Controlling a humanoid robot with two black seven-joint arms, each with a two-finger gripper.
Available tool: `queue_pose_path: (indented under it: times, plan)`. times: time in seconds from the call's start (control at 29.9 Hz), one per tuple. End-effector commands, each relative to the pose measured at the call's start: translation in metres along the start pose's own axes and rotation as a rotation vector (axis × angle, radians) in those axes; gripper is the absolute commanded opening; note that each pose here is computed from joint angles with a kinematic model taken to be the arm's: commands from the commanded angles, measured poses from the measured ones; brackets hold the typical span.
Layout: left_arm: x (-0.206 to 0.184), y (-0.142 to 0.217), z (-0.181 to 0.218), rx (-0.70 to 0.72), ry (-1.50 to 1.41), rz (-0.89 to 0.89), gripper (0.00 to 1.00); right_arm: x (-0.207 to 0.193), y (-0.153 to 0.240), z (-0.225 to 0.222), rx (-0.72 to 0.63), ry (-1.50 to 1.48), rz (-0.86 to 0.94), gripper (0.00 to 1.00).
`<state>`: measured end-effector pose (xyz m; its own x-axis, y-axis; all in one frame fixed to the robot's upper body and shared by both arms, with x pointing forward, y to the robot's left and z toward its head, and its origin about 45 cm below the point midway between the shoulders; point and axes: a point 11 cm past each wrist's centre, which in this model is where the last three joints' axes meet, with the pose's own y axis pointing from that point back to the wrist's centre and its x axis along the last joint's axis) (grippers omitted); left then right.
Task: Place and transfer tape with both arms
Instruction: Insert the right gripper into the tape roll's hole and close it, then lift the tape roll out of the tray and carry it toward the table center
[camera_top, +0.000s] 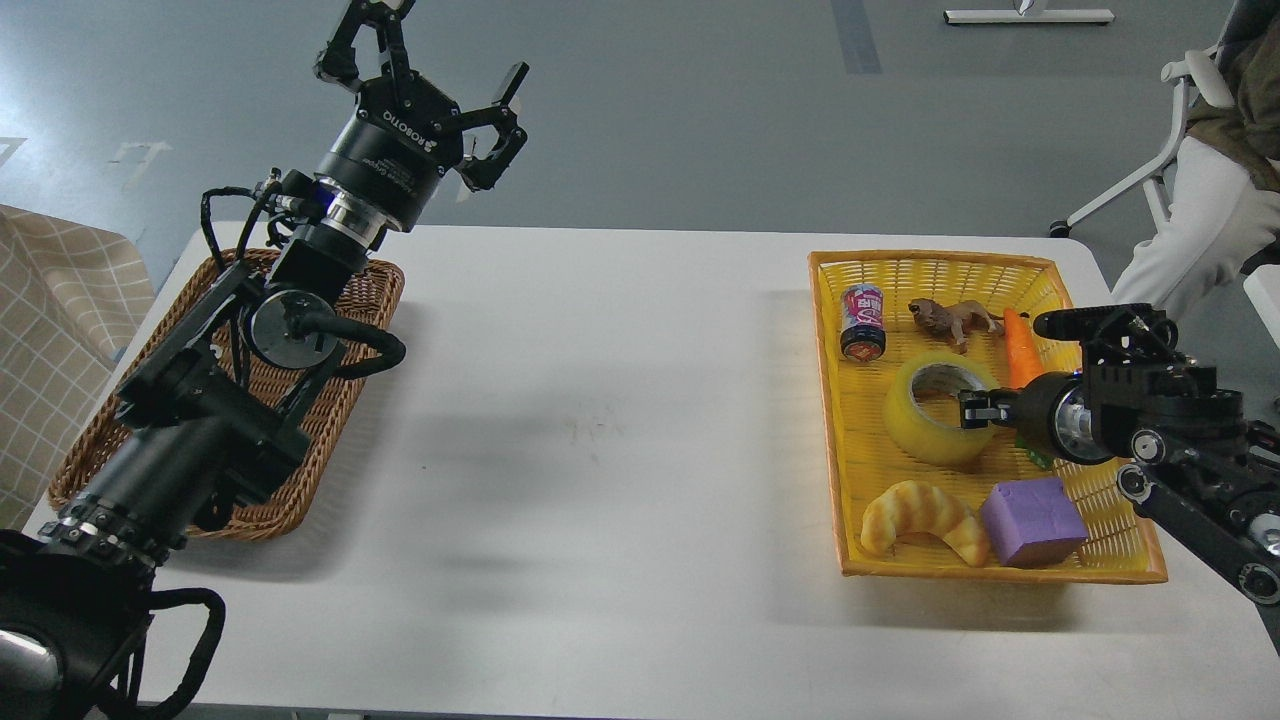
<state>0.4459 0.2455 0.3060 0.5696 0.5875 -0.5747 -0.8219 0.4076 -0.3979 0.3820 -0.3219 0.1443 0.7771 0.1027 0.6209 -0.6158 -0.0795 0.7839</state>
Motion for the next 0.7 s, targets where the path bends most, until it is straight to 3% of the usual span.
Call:
queue_pose_path:
  times: [0.0, 0.1, 0.2, 0.67]
  plan:
    - [0.001, 0.001, -0.001, 0.001, 0.001, 0.002, 0.98, -0.001, 0.0, 0.001, -0.003, -0.001, -0.003, 0.23]
    - [0.001, 0.001, 0.0, 0.0, 0.001, 0.004, 0.98, -0.001, 0.0, 0.002, -0.006, -0.001, -0.002, 0.15]
    - [0.001, 0.0, 0.0, 0.001, 0.001, 0.003, 0.98, 0.002, 0.002, 0.001, -0.004, -0.001, 0.004, 0.01]
    - [0.002, 0.001, -0.002, 0.002, 0.003, 0.006, 0.98, 0.039, 0.034, -0.012, 0.049, 0.074, 0.104, 0.0]
